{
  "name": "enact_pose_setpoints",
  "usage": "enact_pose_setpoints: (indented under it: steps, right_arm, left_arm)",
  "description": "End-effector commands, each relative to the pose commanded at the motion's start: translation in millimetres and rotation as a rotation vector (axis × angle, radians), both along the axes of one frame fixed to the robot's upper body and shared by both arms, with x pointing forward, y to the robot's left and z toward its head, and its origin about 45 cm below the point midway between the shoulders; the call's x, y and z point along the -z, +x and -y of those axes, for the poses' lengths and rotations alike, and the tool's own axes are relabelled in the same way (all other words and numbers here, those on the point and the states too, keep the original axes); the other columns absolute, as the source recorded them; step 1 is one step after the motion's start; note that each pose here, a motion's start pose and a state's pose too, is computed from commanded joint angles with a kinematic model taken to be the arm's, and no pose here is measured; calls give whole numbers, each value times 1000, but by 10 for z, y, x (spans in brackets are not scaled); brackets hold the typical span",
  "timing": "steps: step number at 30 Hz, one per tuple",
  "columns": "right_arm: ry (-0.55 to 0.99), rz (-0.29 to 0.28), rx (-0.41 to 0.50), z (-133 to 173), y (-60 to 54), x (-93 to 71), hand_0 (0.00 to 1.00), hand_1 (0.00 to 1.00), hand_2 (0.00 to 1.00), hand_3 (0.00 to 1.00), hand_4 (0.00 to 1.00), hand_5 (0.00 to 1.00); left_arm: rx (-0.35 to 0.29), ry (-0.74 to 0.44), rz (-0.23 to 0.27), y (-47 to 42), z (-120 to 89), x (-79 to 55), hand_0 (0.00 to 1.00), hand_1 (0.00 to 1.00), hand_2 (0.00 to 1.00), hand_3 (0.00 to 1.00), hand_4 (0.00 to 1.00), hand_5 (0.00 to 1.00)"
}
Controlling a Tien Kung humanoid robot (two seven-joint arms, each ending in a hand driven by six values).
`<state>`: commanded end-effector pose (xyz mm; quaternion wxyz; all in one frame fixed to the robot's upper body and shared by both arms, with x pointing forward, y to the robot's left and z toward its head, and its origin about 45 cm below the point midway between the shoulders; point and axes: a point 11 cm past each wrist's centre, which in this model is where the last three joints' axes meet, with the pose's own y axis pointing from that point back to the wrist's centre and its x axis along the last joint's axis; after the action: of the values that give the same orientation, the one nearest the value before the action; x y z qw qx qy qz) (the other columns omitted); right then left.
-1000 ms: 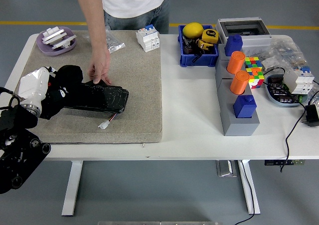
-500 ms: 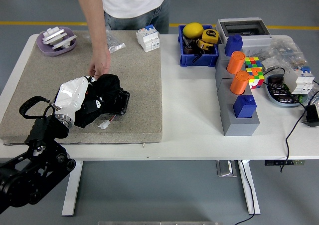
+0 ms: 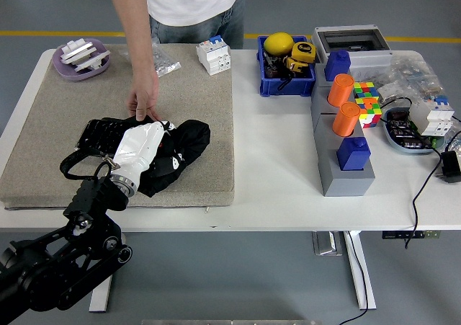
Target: Pick the rag up,wipe the panel,place it on the desk
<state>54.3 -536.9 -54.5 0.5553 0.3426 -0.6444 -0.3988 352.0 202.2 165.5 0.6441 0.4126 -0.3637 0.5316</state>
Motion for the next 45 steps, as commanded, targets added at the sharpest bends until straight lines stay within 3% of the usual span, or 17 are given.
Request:
enact_pose_setpoints:
  steps: [8, 17, 24, 28, 36, 45]
  right_arm:
    - [-2, -1, -3, 1, 5, -2, 736, 594, 609, 552, 934, 456]
    - [-6, -6, -18, 3, 21, -5, 737, 596, 611, 552, 938, 463]
    - [-12, -25, -50, 16, 26, -15, 740, 594, 613, 553, 939, 462]
    - [-4, -33, -41, 7, -9, -6, 739, 596, 613, 554, 941, 462]
    - [-1, -42, -39, 4, -31, -1, 739, 596, 613, 554, 942, 464]
    - [-5, -34, -42, 8, 2, -8, 739, 596, 614, 555, 943, 464]
  left_arm:
    - [-37, 11, -6, 41, -124, 31, 203, 311, 511, 572, 502, 2]
    - [-109, 45, 11, 163, -420, -20, 201, 307, 508, 570, 503, 2]
    - [-187, 87, 32, 249, -726, -90, 201, 307, 510, 572, 497, 2]
    - [-263, 118, 38, 298, -984, -93, 201, 306, 509, 571, 498, 2]
    - [-359, 136, 28, 315, -1342, -73, 197, 306, 510, 571, 491, 2]
    - [-419, 144, 34, 324, -1534, -104, 198, 305, 511, 572, 488, 2]
